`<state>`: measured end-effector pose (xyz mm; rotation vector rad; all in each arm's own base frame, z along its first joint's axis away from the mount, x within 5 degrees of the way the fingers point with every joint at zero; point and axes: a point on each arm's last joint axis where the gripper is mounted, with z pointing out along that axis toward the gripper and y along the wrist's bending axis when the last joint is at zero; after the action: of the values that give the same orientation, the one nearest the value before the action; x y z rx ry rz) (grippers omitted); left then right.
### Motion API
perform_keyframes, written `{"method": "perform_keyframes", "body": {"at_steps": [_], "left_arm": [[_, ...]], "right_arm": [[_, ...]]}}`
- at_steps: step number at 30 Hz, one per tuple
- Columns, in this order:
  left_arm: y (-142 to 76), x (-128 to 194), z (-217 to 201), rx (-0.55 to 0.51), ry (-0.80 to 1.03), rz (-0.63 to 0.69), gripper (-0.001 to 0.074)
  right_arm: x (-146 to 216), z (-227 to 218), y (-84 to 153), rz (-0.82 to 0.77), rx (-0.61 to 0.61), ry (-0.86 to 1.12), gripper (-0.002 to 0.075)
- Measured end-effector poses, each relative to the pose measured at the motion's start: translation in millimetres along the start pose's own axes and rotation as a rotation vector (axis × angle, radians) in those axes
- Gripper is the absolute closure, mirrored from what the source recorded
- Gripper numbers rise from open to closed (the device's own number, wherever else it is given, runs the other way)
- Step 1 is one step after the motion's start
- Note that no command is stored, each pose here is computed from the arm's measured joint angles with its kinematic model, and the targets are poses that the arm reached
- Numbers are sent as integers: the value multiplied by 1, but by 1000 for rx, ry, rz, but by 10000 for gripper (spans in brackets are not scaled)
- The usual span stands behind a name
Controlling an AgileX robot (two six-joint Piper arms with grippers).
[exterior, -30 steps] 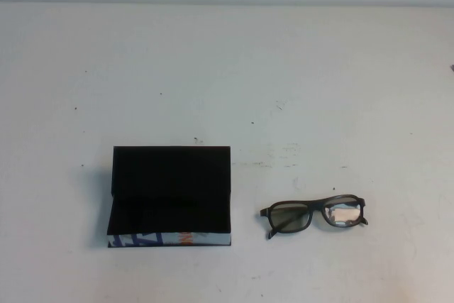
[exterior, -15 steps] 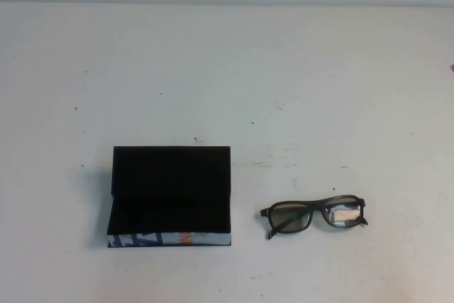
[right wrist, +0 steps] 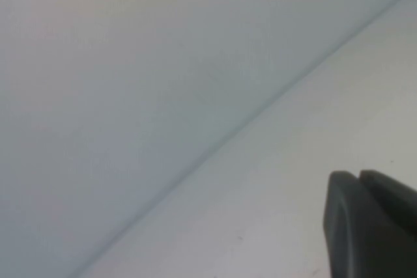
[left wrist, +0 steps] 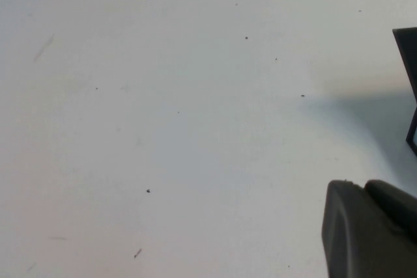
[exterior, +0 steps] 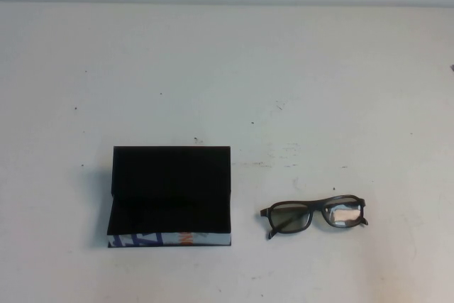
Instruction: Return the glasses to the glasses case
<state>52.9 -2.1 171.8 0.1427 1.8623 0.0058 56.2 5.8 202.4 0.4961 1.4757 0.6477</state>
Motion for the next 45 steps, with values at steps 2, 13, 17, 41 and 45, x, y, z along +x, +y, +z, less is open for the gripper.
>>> {"method": "perform_keyframes", "body": {"at_steps": [2, 13, 17, 41, 45], "left_arm": [[0, 0, 0, 0, 0, 0, 736], [0, 0, 0, 0, 0, 0, 736], [0, 0, 0, 0, 0, 0, 736], [0, 0, 0, 0, -1, 0, 736], [0, 0, 0, 0, -1, 0, 736]], "right_arm": [[-3, 0, -1, 112, 5, -39, 739], [1, -1, 24, 154, -108, 183, 739], [-7, 6, 54, 84, -147, 432, 739], [-1, 140, 122, -831, -331, 1371, 736], [27, 167, 129, -1001, -433, 1468, 709]]}}
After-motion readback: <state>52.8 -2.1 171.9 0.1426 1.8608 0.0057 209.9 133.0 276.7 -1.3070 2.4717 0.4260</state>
